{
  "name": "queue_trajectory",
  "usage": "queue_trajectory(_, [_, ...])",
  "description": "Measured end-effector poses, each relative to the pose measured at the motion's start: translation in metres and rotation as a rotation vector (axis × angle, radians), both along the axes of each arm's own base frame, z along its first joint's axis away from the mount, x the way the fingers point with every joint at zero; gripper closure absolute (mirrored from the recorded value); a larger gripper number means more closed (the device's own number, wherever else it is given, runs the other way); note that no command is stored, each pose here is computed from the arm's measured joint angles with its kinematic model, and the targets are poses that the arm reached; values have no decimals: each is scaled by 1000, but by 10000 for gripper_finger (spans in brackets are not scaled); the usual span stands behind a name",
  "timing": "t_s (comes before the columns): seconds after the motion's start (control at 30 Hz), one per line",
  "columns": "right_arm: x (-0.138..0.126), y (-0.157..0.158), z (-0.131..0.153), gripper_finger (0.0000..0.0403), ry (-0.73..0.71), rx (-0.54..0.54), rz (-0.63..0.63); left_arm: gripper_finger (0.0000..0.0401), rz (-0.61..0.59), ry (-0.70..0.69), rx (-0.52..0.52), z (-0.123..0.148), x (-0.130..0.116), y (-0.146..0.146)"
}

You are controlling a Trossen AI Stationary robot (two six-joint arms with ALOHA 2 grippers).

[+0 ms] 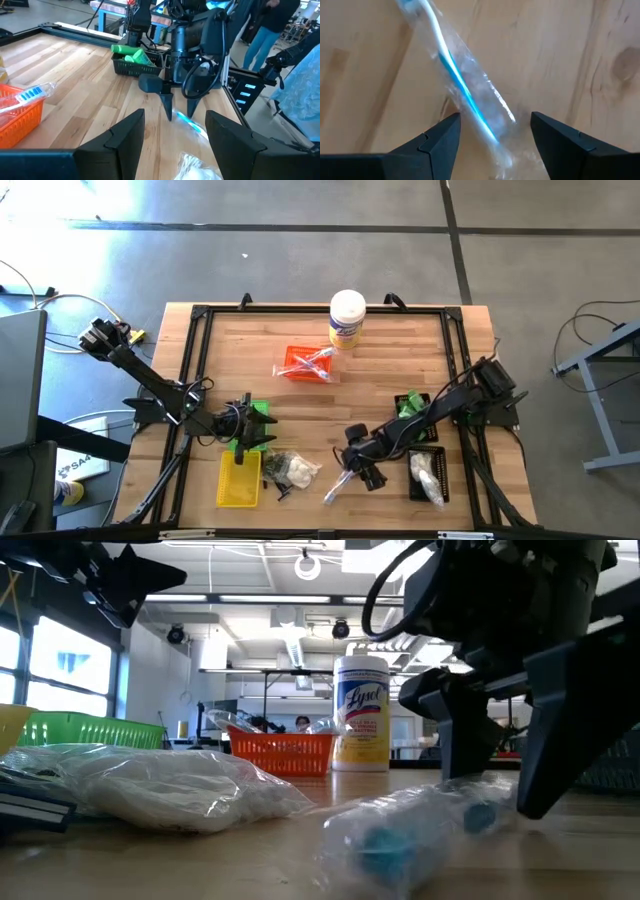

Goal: Pick & Place Travel size toiletries
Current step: Put the blue toothbrush into the orange bin

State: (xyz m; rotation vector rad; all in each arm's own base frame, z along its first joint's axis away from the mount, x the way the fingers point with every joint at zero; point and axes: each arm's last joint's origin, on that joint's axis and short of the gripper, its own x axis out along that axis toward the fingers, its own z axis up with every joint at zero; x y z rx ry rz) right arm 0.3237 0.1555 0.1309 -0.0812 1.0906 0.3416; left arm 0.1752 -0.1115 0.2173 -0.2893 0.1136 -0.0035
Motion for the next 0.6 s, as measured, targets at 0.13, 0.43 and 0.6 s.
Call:
queue_trajectory(0.13, [0,3,-6,168,10,-9,4,195,0,0,0,0,0,0])
queue_trajectory(0.43, [1,5,-6,196,-16,-12,6,195,7,1,2,0,0,0])
queue_trajectory(0.6, [2,5,-6,249,-20,-12,3,195,7,7,6,-1,0,0])
